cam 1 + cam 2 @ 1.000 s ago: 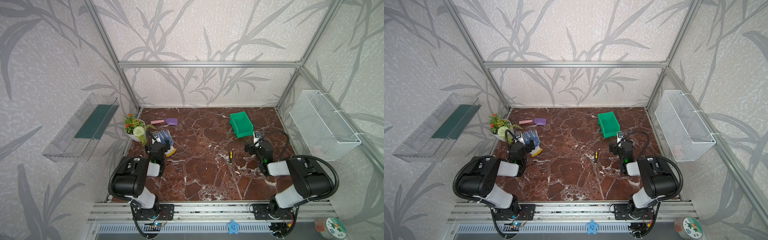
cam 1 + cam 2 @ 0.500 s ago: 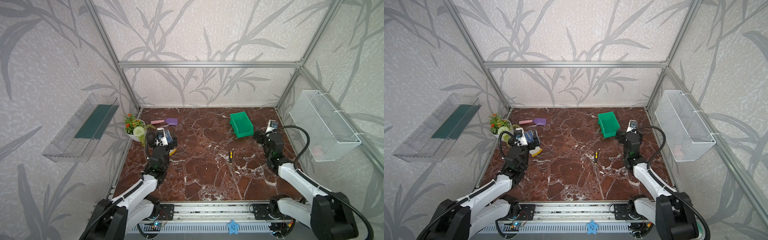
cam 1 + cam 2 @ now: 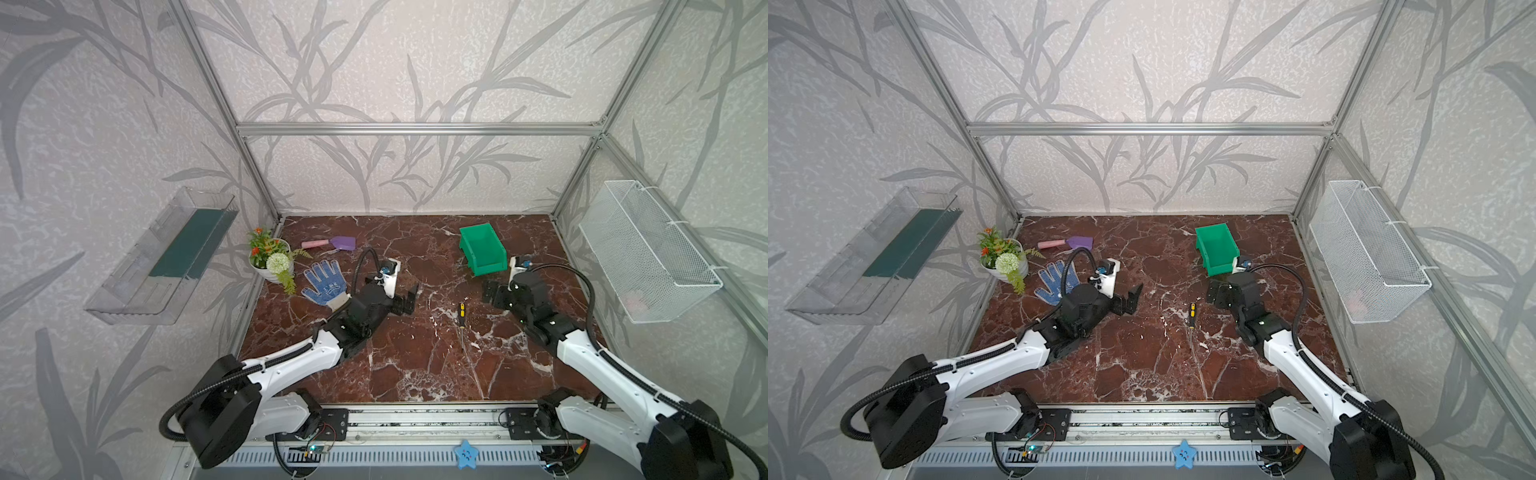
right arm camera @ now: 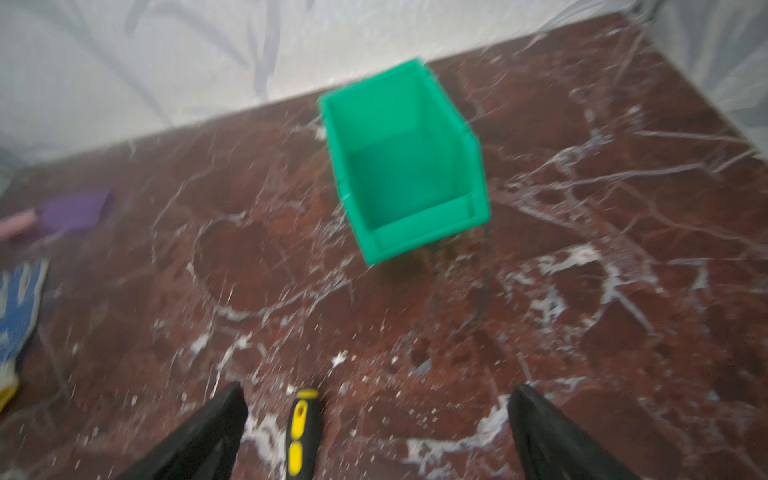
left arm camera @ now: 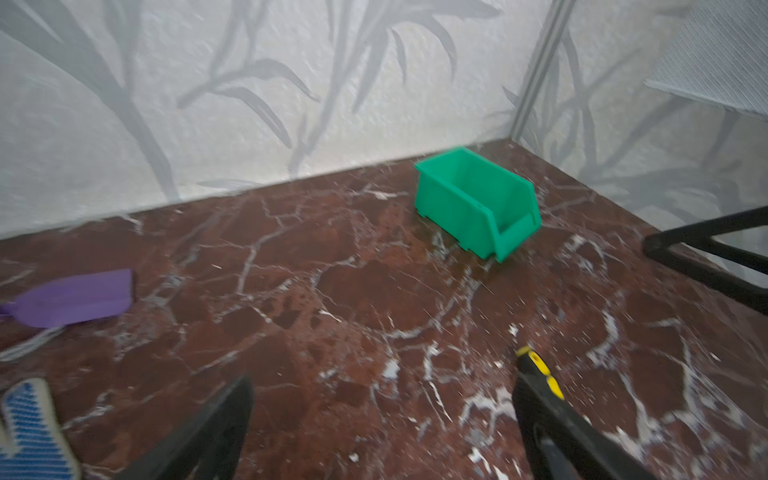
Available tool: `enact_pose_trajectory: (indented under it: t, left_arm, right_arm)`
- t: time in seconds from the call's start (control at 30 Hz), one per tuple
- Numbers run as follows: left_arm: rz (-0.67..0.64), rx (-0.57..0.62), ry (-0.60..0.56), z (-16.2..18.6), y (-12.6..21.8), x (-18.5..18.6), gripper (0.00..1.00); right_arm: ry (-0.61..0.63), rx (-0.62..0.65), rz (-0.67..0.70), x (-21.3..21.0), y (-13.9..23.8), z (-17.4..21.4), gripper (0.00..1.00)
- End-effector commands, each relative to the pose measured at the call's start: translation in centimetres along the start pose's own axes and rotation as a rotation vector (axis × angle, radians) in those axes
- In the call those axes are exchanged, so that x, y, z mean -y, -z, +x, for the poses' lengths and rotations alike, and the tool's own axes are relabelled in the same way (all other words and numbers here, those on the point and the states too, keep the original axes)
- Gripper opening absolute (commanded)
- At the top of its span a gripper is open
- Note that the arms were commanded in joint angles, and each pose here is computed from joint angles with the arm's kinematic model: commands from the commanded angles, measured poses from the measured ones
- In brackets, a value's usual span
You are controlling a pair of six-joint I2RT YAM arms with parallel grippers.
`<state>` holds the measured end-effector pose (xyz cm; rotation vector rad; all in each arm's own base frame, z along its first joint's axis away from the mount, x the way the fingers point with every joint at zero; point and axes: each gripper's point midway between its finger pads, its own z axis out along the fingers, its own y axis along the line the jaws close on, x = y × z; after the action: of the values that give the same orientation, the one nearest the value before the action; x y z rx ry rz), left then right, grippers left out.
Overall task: Put the screwdriver in the bin
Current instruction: 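Reach the right gripper to the screwdriver handle while the left arm moves inward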
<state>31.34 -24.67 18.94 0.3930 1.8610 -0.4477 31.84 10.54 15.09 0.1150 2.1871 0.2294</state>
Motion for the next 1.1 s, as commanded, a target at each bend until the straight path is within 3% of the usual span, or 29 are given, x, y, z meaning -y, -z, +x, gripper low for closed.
enact_pose_trajectory:
  t: [0.0, 0.17, 0.3, 0.6, 0.7, 0.8, 0.97, 1.07]
  left_arm:
    - [0.084, -0.134, 0.089, 2.8, 0.1, 2.1, 0.99]
    - [0.073, -0.114, 0.177, 5.4, 1.4, 1.0, 0.99]
    - [0.034, -0.156, 0.159, 7.4, 2.3, -0.1, 0.99]
    - [0.043, -0.169, 0.159, 8.0, 2.3, 0.1, 0.99]
    - [0.05, -0.182, 0.163, 8.2, 2.1, 0.3, 0.99]
    - [0.054, -0.194, 0.165, 8.5, 1.9, 0.4, 0.99]
    - [0.043, -0.211, 0.158, 9.0, 1.9, 0.2, 0.99]
    - [0.041, -0.215, 0.154, 9.1, 2.1, 0.1, 0.99]
  right_arm:
    - [0.073, -0.124, 0.041, -0.8, -0.3, 3.4, 0.99]
    - [0.1, -0.273, 0.004, -2.2, -2.2, 7.3, 0.99]
    - [0.122, -0.237, 0.067, -1.6, -2.8, 8.2, 0.99]
    - [0.09, -0.215, -0.004, -3.5, -3.7, 9.3, 0.99]
    - [0.095, -0.201, 0.021, -3.5, -4.1, 9.4, 0.96]
    - [0.084, -0.23, 0.035, -3.8, -4.8, 9.8, 0.77]
    - [0.09, -0.253, 0.041, -4.8, -5.9, 10.7, 0.77]
    - [0.091, -0.262, 0.055, -5.0, -6.5, 11.4, 0.7]
